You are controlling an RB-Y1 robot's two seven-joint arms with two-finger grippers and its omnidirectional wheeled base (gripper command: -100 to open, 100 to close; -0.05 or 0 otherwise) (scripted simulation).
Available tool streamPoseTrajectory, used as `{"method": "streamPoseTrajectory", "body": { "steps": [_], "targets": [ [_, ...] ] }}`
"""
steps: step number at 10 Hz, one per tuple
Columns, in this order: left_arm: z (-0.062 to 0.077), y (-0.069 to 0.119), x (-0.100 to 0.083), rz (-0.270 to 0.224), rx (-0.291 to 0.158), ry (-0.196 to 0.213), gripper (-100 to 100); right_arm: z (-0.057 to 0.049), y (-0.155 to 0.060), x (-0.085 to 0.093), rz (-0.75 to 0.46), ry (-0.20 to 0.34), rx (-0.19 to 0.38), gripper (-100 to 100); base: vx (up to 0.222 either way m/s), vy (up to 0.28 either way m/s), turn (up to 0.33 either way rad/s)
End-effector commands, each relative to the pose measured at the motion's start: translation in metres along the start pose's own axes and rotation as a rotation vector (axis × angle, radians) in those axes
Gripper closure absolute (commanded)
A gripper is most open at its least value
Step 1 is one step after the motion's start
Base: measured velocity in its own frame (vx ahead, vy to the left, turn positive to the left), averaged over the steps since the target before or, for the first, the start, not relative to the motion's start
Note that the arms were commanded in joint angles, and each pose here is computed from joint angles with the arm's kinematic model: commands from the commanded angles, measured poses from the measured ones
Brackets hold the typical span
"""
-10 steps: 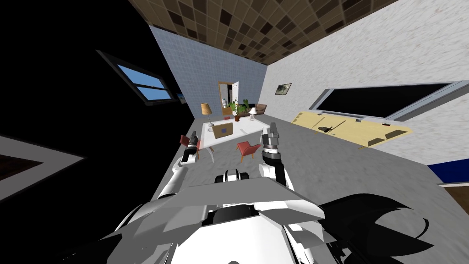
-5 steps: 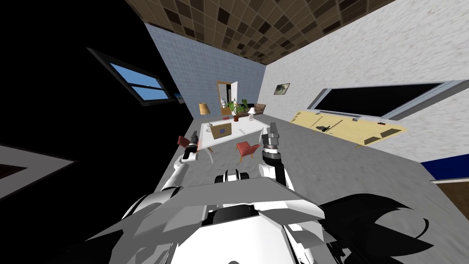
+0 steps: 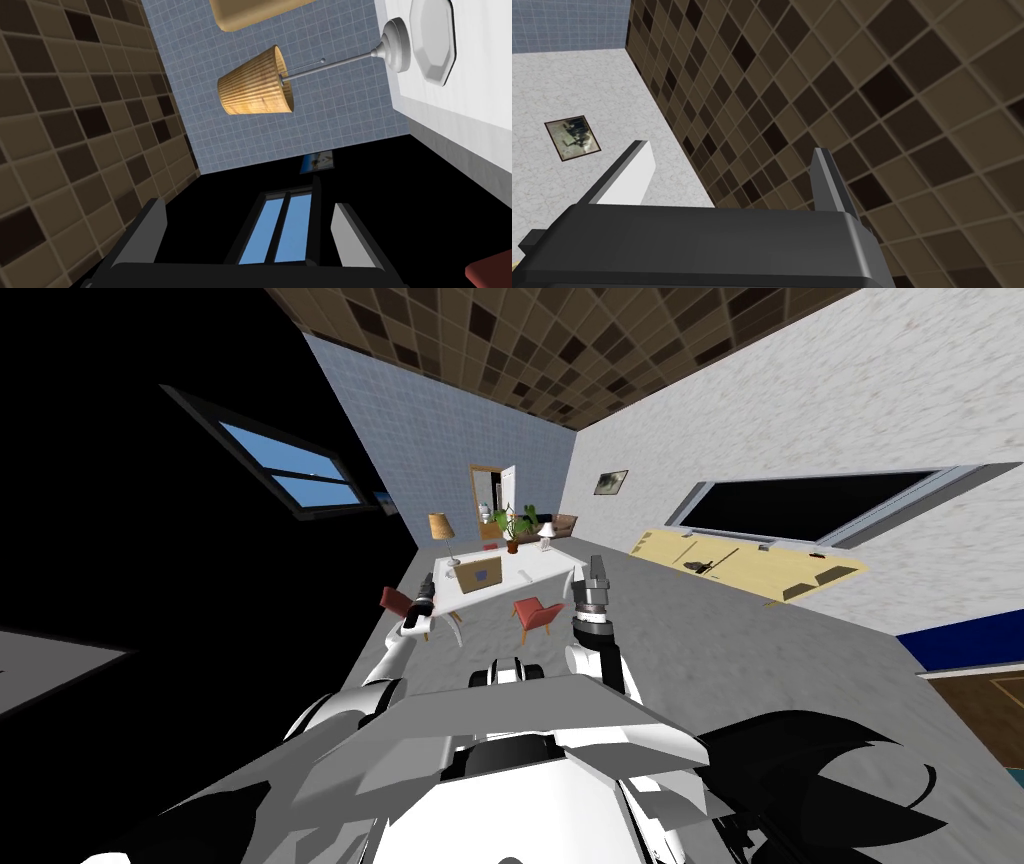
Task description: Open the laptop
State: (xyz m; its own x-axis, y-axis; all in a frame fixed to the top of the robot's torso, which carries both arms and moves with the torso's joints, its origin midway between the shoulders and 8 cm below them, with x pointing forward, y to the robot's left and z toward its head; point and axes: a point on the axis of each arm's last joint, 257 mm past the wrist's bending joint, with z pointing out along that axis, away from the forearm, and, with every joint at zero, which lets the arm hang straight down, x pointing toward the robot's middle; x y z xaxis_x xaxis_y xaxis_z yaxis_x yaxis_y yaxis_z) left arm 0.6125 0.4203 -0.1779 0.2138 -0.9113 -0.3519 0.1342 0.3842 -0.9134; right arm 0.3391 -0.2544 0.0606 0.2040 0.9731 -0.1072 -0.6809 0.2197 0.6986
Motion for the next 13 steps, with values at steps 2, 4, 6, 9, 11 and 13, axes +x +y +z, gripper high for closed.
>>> {"method": "streamPoseTrajectory", "body": {
  "steps": [2,4,6,9,11,13],
  "targets": [
    [0.013,0.013,0.006,0.028,-0.055,0.010,-100,0.000,0.000,0.000,0.000,0.000,0.000,0,0.041,-0.041,-0.039],
    [0.026,0.015,0.012,0.053,-0.083,0.020,-100,0.000,0.000,0.000,0.000,0.000,0.000,0,0.035,-0.045,-0.038],
    [0.035,0.022,0.018,0.077,-0.121,0.032,-100,0.000,0.000,0.000,0.000,0.000,0.000,0,0.050,-0.056,-0.054],
    [0.041,0.028,0.021,0.099,-0.155,0.042,-100,0.000,0.000,0.000,0.000,0.000,0.000,0,0.027,-0.031,-0.023],
    [0.049,0.030,0.020,0.127,-0.180,0.048,-100,0.000,0.000,0.000,0.000,0.000,0.000,0,0.038,-0.038,-0.049],
    [0.050,0.030,0.018,0.130,-0.181,0.047,-100,0.000,0.000,0.000,0.000,0.000,0.000,0,0.034,-0.037,-0.023]
  ]
}}
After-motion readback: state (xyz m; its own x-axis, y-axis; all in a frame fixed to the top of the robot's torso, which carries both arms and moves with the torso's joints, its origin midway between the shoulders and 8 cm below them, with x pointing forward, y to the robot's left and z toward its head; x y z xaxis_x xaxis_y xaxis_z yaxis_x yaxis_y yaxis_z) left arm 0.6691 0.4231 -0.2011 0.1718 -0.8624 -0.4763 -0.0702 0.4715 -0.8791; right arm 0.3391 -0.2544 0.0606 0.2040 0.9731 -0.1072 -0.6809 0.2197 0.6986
